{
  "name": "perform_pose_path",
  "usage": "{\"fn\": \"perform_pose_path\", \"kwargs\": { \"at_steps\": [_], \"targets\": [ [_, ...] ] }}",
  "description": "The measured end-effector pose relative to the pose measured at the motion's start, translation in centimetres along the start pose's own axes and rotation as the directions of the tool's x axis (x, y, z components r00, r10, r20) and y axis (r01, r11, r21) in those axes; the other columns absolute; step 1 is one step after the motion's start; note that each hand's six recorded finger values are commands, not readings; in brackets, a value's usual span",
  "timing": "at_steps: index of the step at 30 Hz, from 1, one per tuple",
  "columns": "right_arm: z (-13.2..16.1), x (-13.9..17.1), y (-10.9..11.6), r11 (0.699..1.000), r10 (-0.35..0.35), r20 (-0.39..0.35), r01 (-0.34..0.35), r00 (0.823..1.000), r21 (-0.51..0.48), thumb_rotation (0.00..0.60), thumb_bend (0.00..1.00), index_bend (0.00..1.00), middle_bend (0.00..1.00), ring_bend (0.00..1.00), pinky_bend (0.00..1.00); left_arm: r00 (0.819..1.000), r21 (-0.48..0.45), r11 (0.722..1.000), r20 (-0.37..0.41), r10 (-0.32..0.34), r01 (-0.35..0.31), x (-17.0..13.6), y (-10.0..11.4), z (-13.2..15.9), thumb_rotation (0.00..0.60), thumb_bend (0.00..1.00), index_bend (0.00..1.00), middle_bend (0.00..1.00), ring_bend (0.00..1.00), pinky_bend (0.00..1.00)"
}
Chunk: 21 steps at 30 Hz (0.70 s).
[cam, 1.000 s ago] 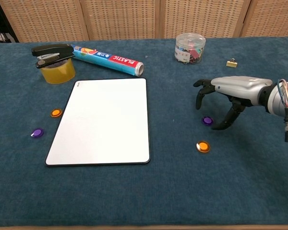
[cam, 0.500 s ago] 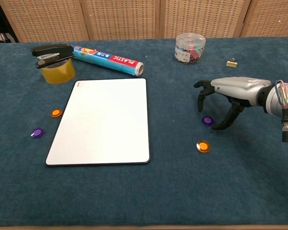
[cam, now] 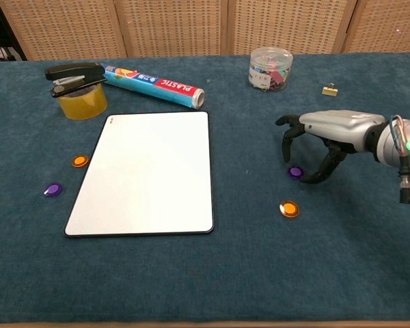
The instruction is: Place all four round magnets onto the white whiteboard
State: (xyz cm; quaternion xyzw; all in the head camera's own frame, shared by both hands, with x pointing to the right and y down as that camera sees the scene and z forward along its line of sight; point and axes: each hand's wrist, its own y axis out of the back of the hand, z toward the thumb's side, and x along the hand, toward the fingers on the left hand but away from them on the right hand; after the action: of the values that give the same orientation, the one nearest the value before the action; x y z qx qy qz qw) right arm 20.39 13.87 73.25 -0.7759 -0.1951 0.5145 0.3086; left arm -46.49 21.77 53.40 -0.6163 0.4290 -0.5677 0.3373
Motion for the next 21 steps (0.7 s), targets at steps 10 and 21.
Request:
{"fn": "perform_pose_path", "kwargs": {
  "at_steps": [10, 21],
  "targets": [
    [0.31, -0.33, -0.36, 1.0, 0.001, -0.002, -0.001, 1.0, -0.002, 0.6, 0.31, 0.41, 0.0, 0.0, 0.0, 1.0, -0.001, 1.0, 0.0, 0.003, -0.003, -0.04, 0.06, -0.02, 0.6, 0.0, 0.0, 0.0, 0.0, 0.0],
    [-0.15, -0.38, -0.65, 1.0, 0.003, 0.011, -0.003, 1.0, 0.006, 0.6, 0.34, 0.43, 0.0, 0.0, 0.0, 1.0, -0.005, 1.0, -0.002, 0.005, -0.005, -0.06, 0.17, -0.09, 0.6, 0.0, 0.0, 0.0, 0.0, 0.0]
  ]
}}
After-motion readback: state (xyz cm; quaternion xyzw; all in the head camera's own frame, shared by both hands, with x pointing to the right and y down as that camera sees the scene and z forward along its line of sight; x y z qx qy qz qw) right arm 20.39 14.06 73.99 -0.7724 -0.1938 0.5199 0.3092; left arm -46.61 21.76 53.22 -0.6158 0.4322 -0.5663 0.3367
